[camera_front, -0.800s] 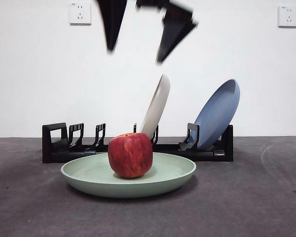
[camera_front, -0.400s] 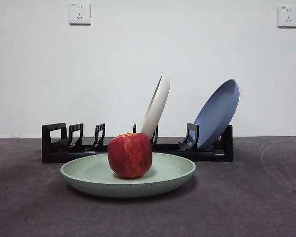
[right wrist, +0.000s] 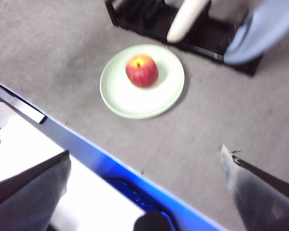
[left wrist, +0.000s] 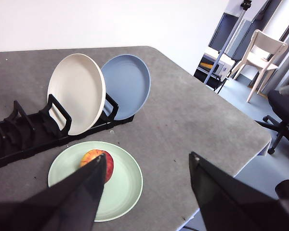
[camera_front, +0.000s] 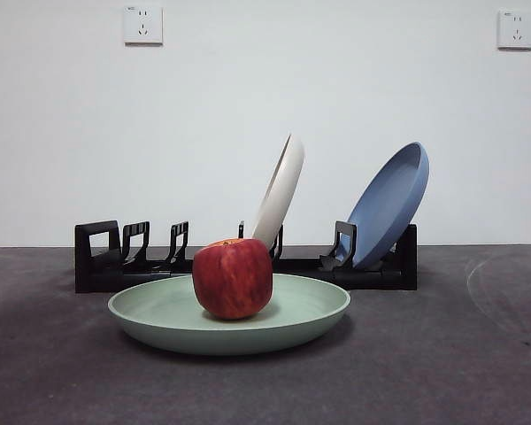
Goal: Take the green plate from the plate rack,put the plate on the table,take the apple from the table,put the apple in the plate
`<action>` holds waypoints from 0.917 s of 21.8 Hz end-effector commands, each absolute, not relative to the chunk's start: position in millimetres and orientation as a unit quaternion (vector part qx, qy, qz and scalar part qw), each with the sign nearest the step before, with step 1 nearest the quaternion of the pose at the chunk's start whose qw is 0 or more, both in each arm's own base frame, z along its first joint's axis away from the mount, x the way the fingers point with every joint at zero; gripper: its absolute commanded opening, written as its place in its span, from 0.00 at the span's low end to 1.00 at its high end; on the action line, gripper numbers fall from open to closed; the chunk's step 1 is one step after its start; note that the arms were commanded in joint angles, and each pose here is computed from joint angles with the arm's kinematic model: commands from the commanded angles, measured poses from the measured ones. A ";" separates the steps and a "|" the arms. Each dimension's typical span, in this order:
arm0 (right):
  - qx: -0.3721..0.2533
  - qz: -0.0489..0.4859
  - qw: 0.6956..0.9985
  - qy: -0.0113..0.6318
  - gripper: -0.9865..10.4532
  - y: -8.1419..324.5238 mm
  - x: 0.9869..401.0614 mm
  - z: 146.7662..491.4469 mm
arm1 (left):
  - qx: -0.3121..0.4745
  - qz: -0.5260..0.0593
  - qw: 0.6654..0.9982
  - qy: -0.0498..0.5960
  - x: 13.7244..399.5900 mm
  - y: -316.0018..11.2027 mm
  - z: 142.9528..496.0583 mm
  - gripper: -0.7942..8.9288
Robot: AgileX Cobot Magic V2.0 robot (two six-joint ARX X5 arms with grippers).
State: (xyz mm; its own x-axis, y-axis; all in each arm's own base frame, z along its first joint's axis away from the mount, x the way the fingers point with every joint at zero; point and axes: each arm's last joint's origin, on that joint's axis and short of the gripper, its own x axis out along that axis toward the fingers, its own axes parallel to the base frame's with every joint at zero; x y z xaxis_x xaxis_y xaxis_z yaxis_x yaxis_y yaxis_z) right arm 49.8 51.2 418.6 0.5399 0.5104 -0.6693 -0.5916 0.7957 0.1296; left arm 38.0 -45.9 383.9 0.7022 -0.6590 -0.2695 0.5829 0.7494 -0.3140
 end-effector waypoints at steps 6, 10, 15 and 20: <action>-0.046 0.293 0.878 0.375 0.08 43.3 43.3 407.9 | -0.097 -0.344 0.911 0.208 44.7 -57.5 380.9 0.07; -0.046 0.293 0.878 0.375 0.08 43.3 43.3 407.9 | -0.093 -0.343 0.911 0.211 46.1 -59.7 380.4 0.07; -0.047 0.286 0.881 0.373 0.09 43.0 43.7 408.1 | -0.108 -0.339 0.909 0.217 46.4 -60.0 380.3 0.08; -0.053 0.256 0.894 0.363 0.09 41.7 45.2 408.6 | -0.100 -0.332 0.910 0.226 50.4 -65.8 378.8 0.08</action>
State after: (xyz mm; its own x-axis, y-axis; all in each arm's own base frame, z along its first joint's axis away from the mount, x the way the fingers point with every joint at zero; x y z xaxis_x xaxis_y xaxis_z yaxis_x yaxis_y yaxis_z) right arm 45.9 42.5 411.3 0.6144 0.4340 -0.6589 -0.5079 0.8566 0.0907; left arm 49.9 -65.1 379.7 0.6745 -0.6521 -0.3461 0.5655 0.7577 -0.3257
